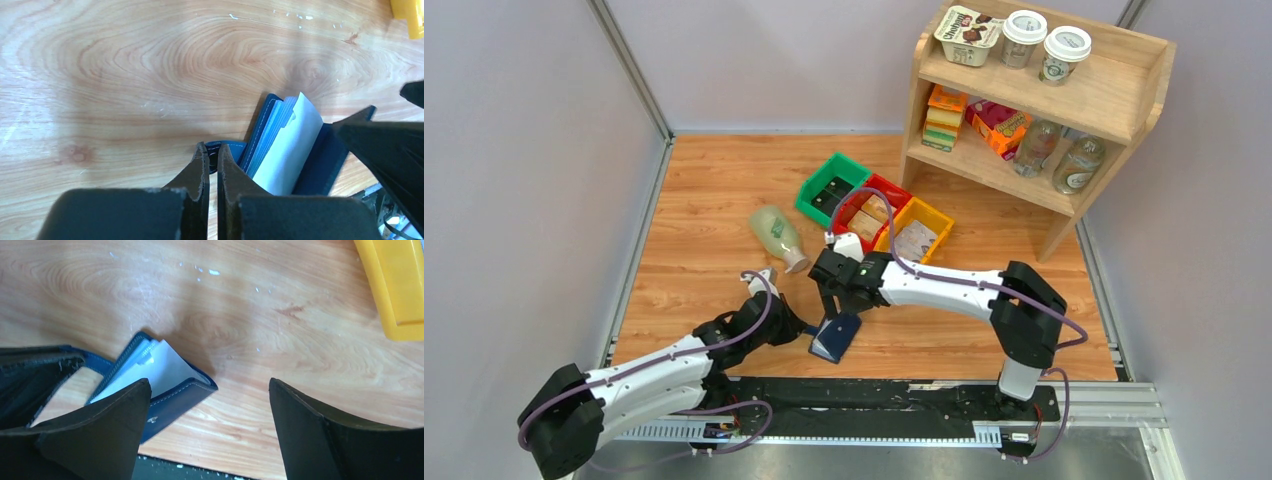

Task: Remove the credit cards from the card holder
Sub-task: Open the card holder at the center of the board.

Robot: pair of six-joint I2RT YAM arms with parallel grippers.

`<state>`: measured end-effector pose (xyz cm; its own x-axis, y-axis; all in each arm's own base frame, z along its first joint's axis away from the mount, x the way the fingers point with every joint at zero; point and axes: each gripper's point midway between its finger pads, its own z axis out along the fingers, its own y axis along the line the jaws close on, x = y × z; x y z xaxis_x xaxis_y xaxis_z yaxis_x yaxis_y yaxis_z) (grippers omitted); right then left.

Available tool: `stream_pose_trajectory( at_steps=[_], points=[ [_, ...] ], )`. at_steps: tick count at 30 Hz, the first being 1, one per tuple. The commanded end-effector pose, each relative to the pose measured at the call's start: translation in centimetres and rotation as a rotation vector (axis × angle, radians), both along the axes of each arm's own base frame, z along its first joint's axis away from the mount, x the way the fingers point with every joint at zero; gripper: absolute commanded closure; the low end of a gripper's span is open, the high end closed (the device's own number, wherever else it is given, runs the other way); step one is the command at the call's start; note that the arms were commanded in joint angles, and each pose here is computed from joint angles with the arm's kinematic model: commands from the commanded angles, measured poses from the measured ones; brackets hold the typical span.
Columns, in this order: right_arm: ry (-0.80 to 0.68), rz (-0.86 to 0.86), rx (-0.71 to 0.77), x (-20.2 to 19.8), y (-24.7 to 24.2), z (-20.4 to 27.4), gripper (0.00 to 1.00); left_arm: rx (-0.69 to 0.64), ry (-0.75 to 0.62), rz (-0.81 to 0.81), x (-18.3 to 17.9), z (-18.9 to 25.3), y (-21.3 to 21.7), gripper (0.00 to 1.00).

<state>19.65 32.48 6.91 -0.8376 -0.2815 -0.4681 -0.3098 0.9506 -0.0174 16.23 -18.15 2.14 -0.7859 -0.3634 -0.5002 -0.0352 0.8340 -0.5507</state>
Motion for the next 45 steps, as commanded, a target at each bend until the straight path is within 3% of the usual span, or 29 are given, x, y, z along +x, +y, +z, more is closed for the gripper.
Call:
stream_pose_trajectory(
  at_steps=[1, 11, 18, 27, 35, 45],
  points=[
    [0.020, -0.009, 0.029, -1.3, -1.7, 0.8, 0.11, 0.064, -0.017, 0.043, 0.5, 0.5, 1.4, 1.00],
    [0.060, -0.061, 0.189, -4.8, -5.1, -2.1, 0.27, 0.047, -0.045, 0.069, 1.3, 2.3, 1.2, 1.00],
    [0.045, -0.075, 0.262, -5.2, -5.4, -4.9, 0.40, 0.021, -0.064, 0.021, 1.7, 4.1, -0.2, 1.00],
    [-0.023, -0.036, 0.258, -3.5, -4.4, -6.2, 0.50, -0.078, -0.176, -0.098, 3.0, 10.8, -3.6, 1.00],
    [-0.073, -0.016, 0.265, -2.1, -3.8, -4.7, 0.50, -0.129, -0.205, -0.176, 3.0, 13.9, -5.4, 1.00],
    [-0.148, 0.006, 0.404, -1.4, -2.5, 1.3, 0.45, -0.106, -0.159, -0.090, 3.1, 11.6, -4.1, 1.00]
  ],
)
